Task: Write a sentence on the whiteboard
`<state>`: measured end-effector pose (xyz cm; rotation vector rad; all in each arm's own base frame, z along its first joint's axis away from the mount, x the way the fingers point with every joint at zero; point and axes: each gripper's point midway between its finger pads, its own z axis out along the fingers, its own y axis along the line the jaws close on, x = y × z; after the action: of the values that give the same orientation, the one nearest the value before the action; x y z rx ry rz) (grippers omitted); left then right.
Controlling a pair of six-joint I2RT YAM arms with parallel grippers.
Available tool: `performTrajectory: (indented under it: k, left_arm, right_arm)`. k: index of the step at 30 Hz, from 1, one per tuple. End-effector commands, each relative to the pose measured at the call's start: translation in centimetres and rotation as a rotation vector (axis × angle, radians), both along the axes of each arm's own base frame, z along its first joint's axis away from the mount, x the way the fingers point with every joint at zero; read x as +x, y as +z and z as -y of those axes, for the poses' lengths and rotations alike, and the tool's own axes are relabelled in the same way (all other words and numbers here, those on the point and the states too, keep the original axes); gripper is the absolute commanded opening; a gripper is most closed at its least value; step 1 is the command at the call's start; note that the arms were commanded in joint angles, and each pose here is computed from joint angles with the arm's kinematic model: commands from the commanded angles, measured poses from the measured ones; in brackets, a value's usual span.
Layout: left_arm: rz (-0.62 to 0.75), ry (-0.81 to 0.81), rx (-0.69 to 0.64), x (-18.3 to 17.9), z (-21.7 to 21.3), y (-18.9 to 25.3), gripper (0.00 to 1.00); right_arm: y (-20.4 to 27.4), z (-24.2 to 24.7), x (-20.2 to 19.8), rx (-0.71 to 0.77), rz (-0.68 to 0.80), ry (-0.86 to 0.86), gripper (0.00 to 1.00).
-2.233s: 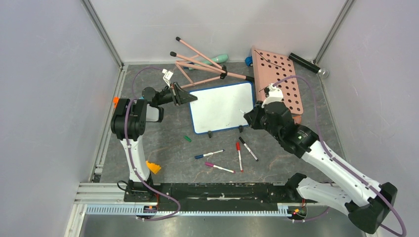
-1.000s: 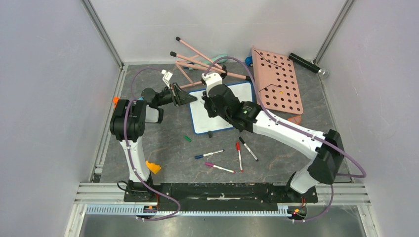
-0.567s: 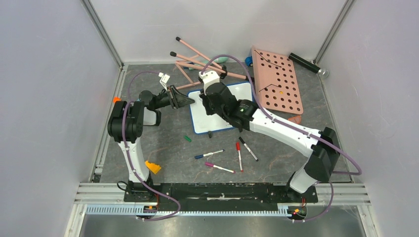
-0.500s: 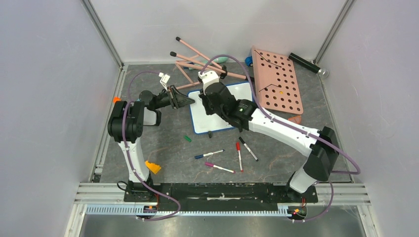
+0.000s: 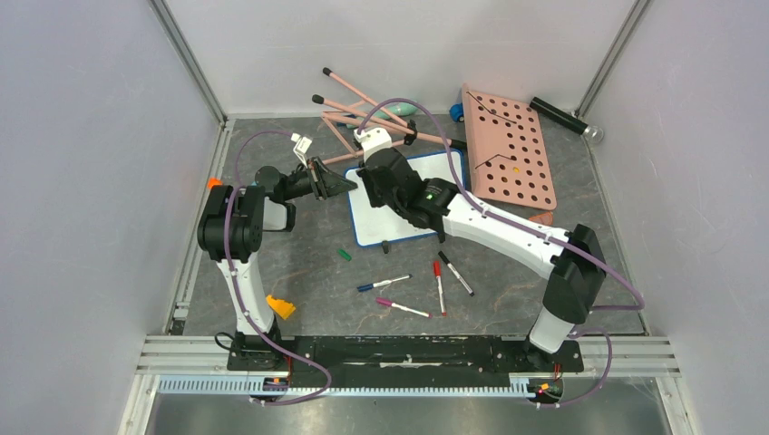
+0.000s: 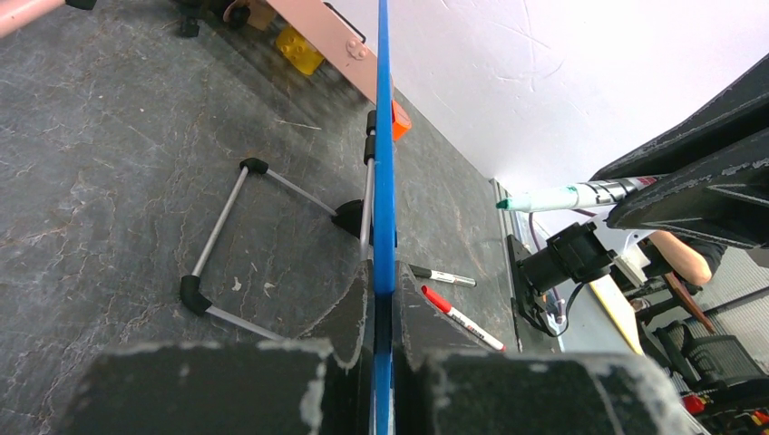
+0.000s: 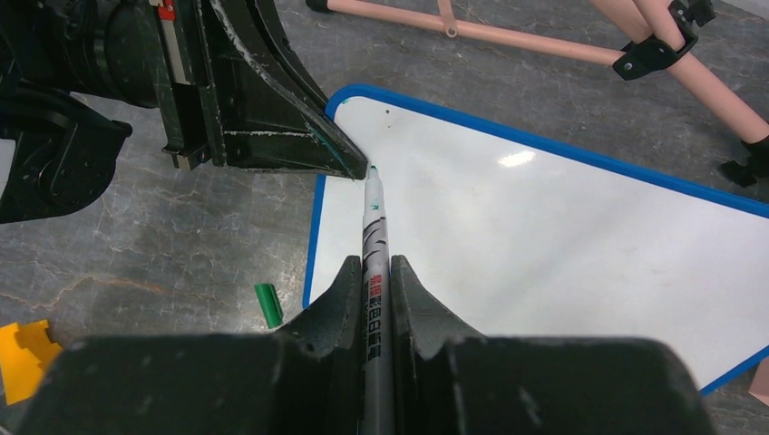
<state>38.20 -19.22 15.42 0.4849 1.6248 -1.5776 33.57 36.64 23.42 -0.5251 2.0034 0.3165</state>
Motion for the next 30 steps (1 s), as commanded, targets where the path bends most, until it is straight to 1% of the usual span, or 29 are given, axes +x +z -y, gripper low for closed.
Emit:
performTrajectory:
  k: [1, 14, 30]
  left_arm:
    - [0.124, -0.021, 0.013, -0.8, 0.0, 1.5, 0.02]
    - [0.131, -0.019, 0.013, -0.8, 0.0, 1.7, 0.02]
    - [0.132, -0.021, 0.014, -0.9, 0.1, 1.7, 0.02]
  right_arm:
    - [2.5, -1.2, 1.4, 0.047, 0.065, -0.019, 0.00]
    - [1.5, -1.1, 2.7, 0.016, 0.078, -0.085, 0.00]
    - [0.2, -1.2, 3.4, -0.021, 0.078, -0.111, 0.00]
